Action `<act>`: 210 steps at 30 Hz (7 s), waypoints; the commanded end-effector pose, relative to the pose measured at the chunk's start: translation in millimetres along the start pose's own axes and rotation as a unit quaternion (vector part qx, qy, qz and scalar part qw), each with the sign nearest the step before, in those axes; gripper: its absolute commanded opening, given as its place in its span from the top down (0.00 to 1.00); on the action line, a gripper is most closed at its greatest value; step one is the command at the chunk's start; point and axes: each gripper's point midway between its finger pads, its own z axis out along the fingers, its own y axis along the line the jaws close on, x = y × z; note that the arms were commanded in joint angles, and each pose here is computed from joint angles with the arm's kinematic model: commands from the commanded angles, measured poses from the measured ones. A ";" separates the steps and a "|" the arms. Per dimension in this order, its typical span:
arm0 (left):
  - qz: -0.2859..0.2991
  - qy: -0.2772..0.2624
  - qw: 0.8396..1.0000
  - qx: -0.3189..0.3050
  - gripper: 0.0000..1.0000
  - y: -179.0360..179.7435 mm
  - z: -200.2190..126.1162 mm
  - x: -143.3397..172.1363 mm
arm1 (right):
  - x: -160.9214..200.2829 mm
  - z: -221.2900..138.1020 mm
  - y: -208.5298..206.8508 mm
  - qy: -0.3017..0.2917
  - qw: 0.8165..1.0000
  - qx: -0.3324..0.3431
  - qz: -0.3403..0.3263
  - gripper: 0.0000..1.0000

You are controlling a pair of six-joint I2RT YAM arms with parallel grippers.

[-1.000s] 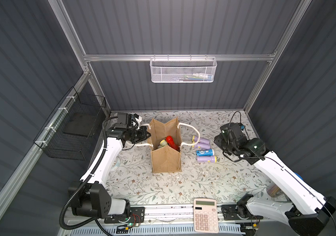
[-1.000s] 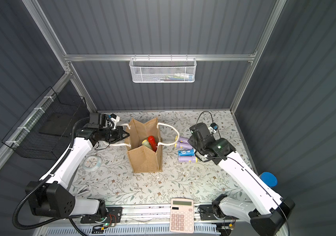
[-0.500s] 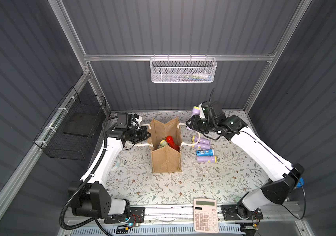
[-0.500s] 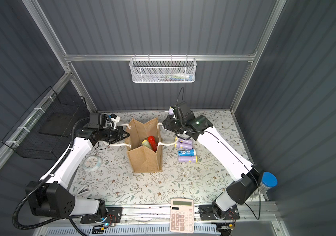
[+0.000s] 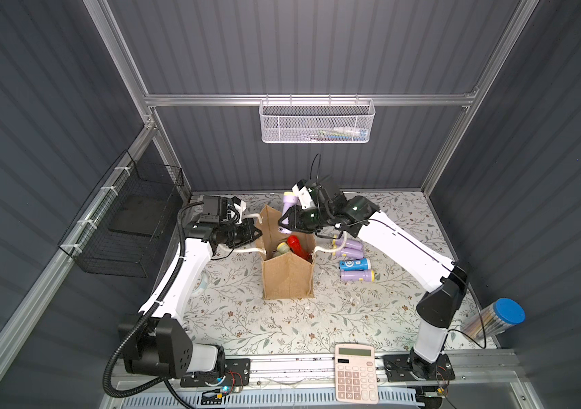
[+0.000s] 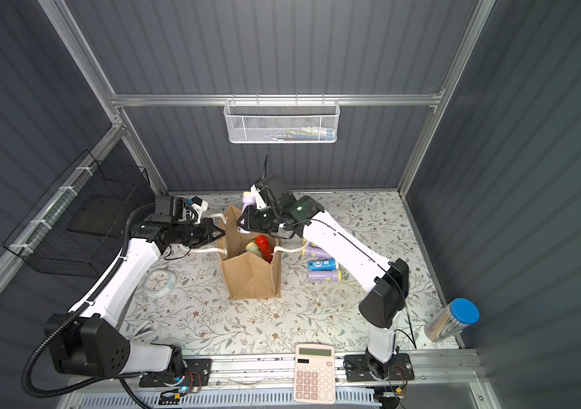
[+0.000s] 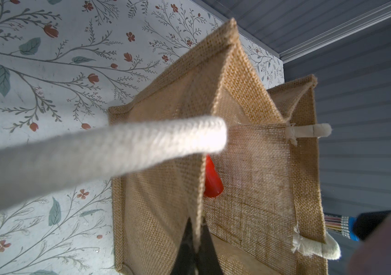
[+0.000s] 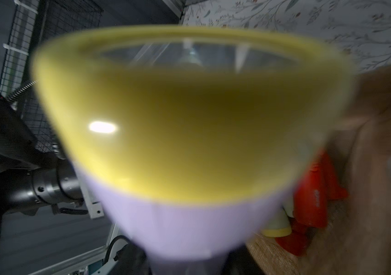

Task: Put the flashlights into the tote bags
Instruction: Pick up the flashlight from the center of the board, then place the flashlight in the canvas bag, then pick up the flashlight from the center of the board.

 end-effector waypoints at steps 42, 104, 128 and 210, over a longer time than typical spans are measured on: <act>0.004 -0.020 1.000 0.014 1.00 -6.9 -6.3 -6.9 | 112.9 119.5 -105.2 0.220 0.966 0.117 0.074 0.63; 0.016 -0.026 1.000 0.005 1.00 -7.6 -8.0 -14.9 | 97.8 -143.9 -239.5 -0.126 0.913 0.247 0.299 0.35; 0.005 -0.017 1.000 0.003 1.00 -1.5 -1.7 -9.2 | 145.1 -58.2 -280.4 -0.112 0.812 0.229 0.525 0.40; 0.014 -0.020 1.000 -0.018 1.00 -0.7 -6.8 -17.3 | 132.6 -155.0 -301.0 -0.216 0.804 0.378 0.405 0.91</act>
